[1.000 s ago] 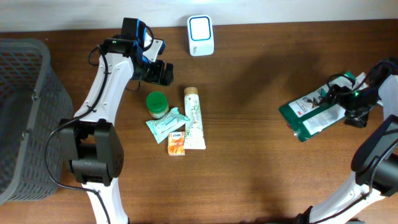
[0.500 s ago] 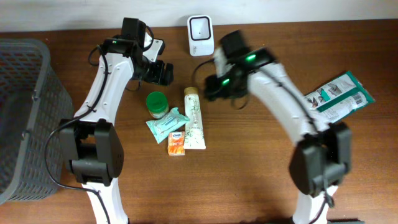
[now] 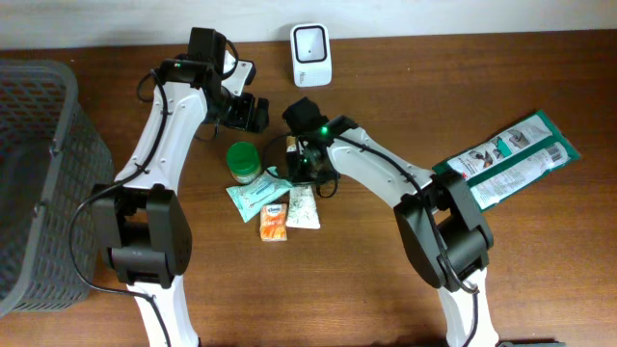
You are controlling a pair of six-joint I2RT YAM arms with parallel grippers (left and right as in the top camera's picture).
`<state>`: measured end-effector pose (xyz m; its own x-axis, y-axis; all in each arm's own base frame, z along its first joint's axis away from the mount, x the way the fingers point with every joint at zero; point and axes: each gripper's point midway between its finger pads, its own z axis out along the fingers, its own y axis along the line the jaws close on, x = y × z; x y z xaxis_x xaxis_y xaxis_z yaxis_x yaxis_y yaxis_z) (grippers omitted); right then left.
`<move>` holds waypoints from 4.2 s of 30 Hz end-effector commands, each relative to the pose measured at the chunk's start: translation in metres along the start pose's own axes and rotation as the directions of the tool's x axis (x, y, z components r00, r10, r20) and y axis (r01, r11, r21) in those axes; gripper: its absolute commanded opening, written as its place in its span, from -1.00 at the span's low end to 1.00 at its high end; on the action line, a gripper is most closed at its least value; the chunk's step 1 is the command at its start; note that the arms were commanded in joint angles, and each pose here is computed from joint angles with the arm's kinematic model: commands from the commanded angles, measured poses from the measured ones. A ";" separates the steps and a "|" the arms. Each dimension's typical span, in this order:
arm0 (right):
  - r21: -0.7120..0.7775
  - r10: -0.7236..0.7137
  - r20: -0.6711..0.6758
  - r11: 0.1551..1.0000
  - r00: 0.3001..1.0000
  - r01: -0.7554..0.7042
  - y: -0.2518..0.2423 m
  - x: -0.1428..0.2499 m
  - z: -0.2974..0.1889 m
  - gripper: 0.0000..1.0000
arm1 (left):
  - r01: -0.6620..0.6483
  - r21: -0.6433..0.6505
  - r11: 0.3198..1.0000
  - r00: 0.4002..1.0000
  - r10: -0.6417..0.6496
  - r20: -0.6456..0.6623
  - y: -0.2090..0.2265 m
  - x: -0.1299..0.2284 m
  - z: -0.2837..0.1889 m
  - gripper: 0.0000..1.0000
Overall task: Scan the item barcode
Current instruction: 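Grasp the white bamboo-print tube with the right gripper, then raise the white tube with right gripper to the scanner, then place the white tube on the gloves pack at right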
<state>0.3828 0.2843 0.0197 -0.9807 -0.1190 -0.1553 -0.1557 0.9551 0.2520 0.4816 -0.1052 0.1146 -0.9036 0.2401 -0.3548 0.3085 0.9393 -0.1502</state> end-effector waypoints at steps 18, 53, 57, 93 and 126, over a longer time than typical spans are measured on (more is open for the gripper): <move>-0.230 -0.045 -0.161 0.973 0.986 0.007 -0.159 0.000 0.001 0.18 | -0.006 -0.002 1.000 1.000 0.006 0.006 0.002 -0.003 0.000 0.98; -0.383 -0.215 0.104 0.893 0.971 0.239 -0.086 -0.020 -0.148 -0.92 | -0.007 -0.001 1.000 1.000 0.007 0.006 0.002 -0.003 0.000 0.98; -0.324 -0.255 0.293 0.881 0.922 0.346 -0.068 -0.014 -0.235 -0.92 | -0.007 -0.001 1.000 1.000 0.007 0.006 0.002 -0.003 0.000 0.98; 0.950 -0.859 0.141 0.257 0.491 0.177 -0.110 -0.258 -0.104 -0.92 | -0.007 -0.001 1.000 1.000 0.007 0.005 0.002 -0.003 0.000 0.98; 0.059 0.604 0.027 0.794 0.796 -0.605 -0.332 0.048 -0.159 0.27 | -0.007 -0.001 1.000 1.000 0.007 0.005 0.002 -0.003 0.000 0.98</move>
<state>0.3526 -0.0960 0.0457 -0.8155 0.5765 0.0505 0.5762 0.8007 0.1638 0.4816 -0.1053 0.1148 -0.9035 0.2401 -0.3552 0.3087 0.9392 -0.1505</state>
